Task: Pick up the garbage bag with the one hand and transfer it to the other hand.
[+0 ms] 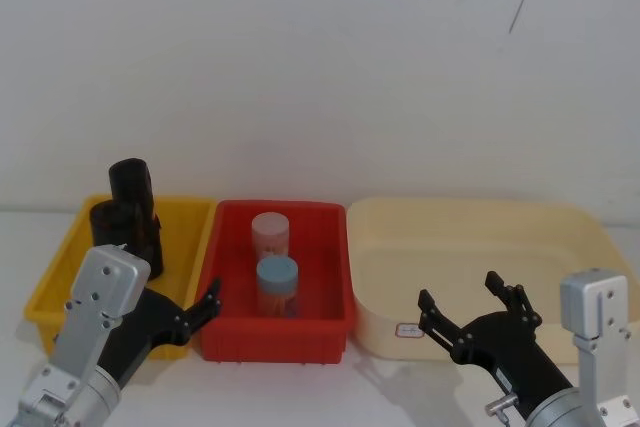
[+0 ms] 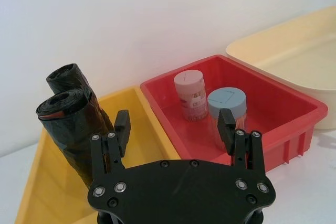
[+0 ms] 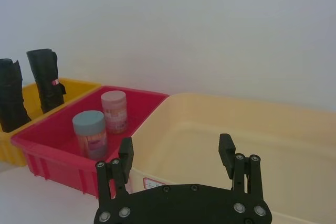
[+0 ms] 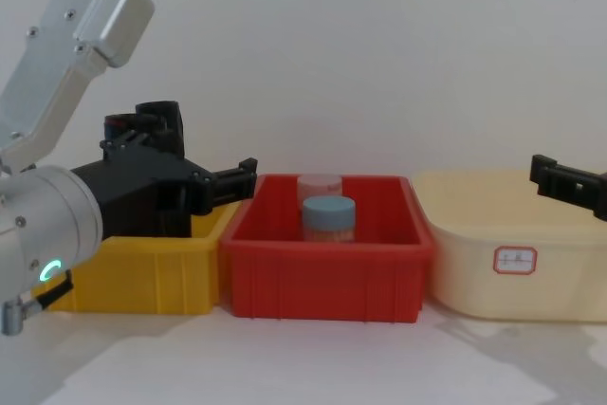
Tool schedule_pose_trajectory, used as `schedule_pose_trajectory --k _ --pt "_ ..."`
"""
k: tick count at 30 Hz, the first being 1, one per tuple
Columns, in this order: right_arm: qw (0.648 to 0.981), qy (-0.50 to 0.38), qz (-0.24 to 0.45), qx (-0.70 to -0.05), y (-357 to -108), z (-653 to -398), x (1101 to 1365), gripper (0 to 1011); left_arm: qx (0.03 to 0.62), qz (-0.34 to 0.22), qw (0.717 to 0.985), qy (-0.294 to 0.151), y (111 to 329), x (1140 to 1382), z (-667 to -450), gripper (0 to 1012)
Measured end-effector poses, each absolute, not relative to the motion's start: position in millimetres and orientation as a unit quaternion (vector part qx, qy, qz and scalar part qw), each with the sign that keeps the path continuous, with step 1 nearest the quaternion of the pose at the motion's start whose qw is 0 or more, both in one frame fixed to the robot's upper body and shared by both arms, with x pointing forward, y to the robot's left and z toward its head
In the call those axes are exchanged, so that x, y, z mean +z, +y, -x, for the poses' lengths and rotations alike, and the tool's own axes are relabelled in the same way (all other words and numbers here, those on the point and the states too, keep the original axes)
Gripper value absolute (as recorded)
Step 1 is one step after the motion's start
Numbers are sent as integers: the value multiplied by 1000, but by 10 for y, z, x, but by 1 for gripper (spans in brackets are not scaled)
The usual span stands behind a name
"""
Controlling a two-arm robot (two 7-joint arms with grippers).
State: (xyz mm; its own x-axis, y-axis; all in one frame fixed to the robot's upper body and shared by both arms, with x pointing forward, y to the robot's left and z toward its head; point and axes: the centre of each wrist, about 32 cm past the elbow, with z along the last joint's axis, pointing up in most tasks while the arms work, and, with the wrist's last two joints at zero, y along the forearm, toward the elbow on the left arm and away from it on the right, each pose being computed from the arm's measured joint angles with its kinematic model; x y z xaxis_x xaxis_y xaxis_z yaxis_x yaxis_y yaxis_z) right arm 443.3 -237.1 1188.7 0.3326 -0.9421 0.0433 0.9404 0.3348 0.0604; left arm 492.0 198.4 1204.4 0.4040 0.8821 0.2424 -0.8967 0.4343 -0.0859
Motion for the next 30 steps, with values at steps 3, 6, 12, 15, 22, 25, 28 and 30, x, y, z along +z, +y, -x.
schedule_pose_trajectory --k 3,6,12,15,22,25,28,30 --pt "816 -35 -12 -577 -2371 -4433 11887 1001 531 -29 837 -126 1984 12044 -4920 1000" --pt "816 -35 -12 -577 -2371 -4433 11887 1001 531 -29 837 -126 1984 12044 -4920 1000" --pt "816 -35 -12 -577 -2371 -4433 11887 1001 531 -29 837 -126 1984 12044 -4920 1001" --pt "816 -35 -12 -577 -2371 -4433 11887 1001 531 -29 837 -126 1984 12044 -4920 1000" --pt "816 -35 -12 -577 -2371 -4433 11887 1001 531 -29 837 -126 1984 12044 -4920 1000" --pt "816 -35 -12 -577 -2371 -4433 11887 1001 531 -29 837 -127 1984 12044 -4920 1000" --pt "816 -35 -12 -577 -2371 -4433 11887 1001 532 -30 837 -128 1990 12040 -4918 1000" --pt "816 -35 -12 -577 -2371 -4433 11887 1001 532 -31 836 -128 2004 12036 -4906 1000"
